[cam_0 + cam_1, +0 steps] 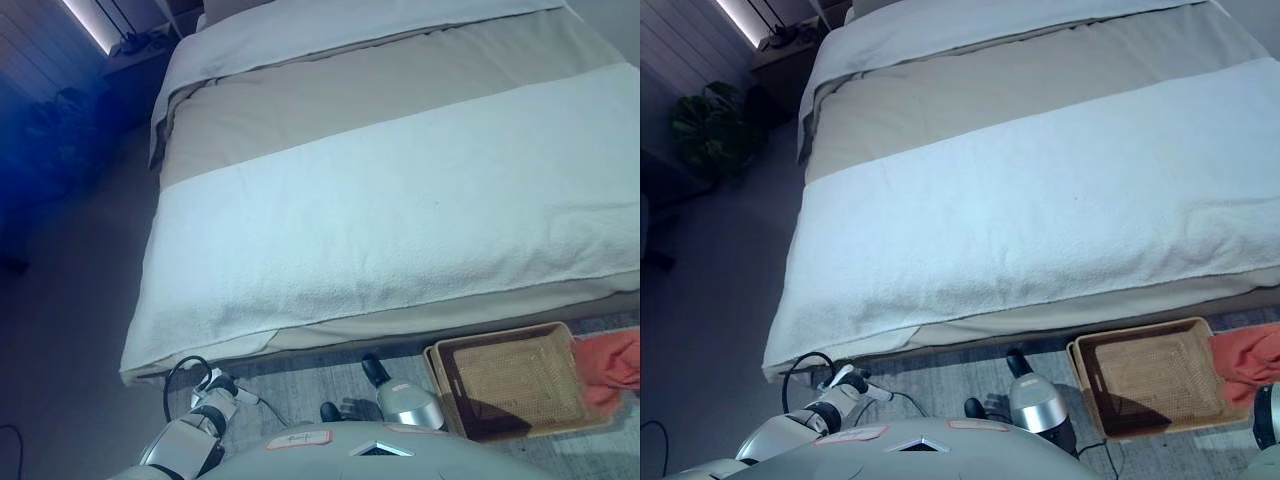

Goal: Put the clothes on the bed into the basket.

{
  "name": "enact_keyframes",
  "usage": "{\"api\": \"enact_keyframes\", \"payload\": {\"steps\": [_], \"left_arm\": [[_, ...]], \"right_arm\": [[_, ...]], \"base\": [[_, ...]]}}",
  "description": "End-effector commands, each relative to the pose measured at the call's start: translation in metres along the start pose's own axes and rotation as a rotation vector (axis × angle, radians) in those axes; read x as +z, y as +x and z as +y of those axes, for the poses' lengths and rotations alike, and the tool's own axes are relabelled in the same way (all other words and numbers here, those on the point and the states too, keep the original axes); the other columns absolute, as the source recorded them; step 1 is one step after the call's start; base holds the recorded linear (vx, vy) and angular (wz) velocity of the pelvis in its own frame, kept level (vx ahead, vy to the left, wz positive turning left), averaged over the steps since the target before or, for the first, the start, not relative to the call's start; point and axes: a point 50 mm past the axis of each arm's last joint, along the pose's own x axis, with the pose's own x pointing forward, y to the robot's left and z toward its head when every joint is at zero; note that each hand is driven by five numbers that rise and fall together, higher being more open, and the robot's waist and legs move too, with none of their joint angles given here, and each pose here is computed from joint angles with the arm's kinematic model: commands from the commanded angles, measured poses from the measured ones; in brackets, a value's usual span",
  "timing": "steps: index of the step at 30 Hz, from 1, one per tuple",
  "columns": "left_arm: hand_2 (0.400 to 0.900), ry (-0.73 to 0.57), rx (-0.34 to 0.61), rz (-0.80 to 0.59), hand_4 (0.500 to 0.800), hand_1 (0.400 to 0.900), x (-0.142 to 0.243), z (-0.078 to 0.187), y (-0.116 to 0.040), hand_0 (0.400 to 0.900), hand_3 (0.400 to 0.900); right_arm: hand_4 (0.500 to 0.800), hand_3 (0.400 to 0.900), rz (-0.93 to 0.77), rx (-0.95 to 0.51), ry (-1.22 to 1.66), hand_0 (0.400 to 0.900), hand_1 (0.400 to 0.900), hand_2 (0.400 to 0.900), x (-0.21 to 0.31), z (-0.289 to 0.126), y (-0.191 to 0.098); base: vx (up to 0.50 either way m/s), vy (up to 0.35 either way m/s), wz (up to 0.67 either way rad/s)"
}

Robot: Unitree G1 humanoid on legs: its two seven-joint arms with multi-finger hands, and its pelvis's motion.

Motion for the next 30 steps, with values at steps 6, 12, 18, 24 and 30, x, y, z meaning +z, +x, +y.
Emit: {"api": "enact_keyframes", "payload": {"steps": [6,12,18,24,30], "left_arm": [[0.9,0.023,0.095,0.081,0.8,0.9,-0.025,0.032,0.006,0.9,0.9],[0.9,-0.013,0.114,0.075,0.8,0.9,-0.021,0.039,0.006,0.9,0.9],[0.9,-0.04,0.13,0.074,0.8,0.9,-0.018,0.042,0.006,0.9,0.9],[0.9,-0.093,0.14,0.061,0.8,0.9,-0.016,0.043,0.006,0.9,0.9],[0.9,-0.135,0.128,0.044,0.8,0.9,-0.013,0.034,0.005,0.9,0.9]], "right_arm": [[0.8,0.9,-0.014,-0.098,-0.035,0.9,0.9,0.9,0.009,-0.026,0.0],[0.8,0.9,-0.054,-0.046,-0.013,0.9,0.9,0.9,0.015,-0.004,-0.002],[0.8,0.9,-0.172,0.056,0.066,0.9,0.9,0.9,0.032,0.045,-0.014],[0.8,0.9,-0.364,0.301,0.16,0.9,0.9,0.9,0.048,0.135,-0.057],[0.8,0.9,-0.345,0.61,0.059,0.9,0.9,0.9,0.013,0.229,-0.114]], "base": [[0.0,0.005,0.03],[0.0,0.0,0.0],[-0.029,0.006,-0.05],[-0.047,0.01,-0.14],[-0.051,0.005,-0.01]]}}
